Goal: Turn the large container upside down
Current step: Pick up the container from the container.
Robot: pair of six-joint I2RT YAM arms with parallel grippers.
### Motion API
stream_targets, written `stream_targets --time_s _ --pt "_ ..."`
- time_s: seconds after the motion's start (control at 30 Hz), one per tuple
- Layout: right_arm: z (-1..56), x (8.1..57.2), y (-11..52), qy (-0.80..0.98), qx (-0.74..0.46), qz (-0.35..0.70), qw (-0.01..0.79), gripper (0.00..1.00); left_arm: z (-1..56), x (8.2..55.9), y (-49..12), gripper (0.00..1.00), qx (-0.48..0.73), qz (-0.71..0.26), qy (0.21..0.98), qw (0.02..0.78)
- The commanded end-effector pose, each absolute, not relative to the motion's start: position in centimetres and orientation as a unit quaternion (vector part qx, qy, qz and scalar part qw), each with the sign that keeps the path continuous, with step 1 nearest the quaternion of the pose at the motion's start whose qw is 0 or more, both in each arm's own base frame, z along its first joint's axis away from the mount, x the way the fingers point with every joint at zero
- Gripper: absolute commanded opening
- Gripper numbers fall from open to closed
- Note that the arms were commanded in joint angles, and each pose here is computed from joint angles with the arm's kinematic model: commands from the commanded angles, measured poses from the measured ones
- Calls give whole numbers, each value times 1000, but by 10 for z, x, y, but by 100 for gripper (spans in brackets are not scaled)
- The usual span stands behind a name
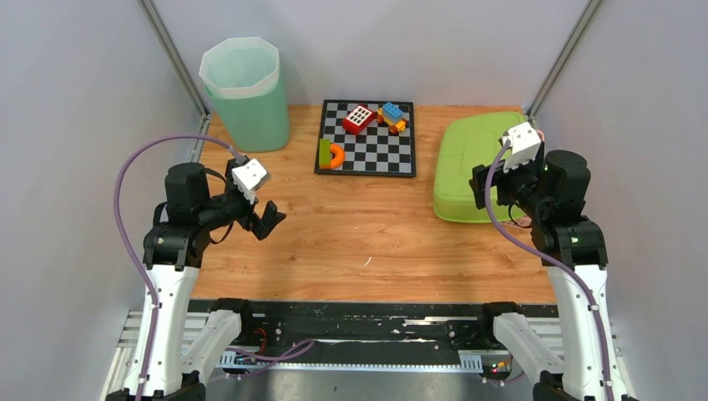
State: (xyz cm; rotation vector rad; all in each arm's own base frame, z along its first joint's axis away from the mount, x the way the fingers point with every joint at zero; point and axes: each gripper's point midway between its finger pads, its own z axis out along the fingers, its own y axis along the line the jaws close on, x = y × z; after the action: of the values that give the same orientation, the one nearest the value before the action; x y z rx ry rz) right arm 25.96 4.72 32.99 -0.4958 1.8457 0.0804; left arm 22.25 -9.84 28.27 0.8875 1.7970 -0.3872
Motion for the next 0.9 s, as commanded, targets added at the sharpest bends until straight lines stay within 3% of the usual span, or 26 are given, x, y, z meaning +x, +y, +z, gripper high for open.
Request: stream_targets --time_s 0.0,0.87 --pt "321 270 31 803 -153 14 576 100 286 225 -102 100 377 -170 737 535" --pt "287 311 -43 866 38 46 496 100 277 225 -108 100 377 -192 741 521"
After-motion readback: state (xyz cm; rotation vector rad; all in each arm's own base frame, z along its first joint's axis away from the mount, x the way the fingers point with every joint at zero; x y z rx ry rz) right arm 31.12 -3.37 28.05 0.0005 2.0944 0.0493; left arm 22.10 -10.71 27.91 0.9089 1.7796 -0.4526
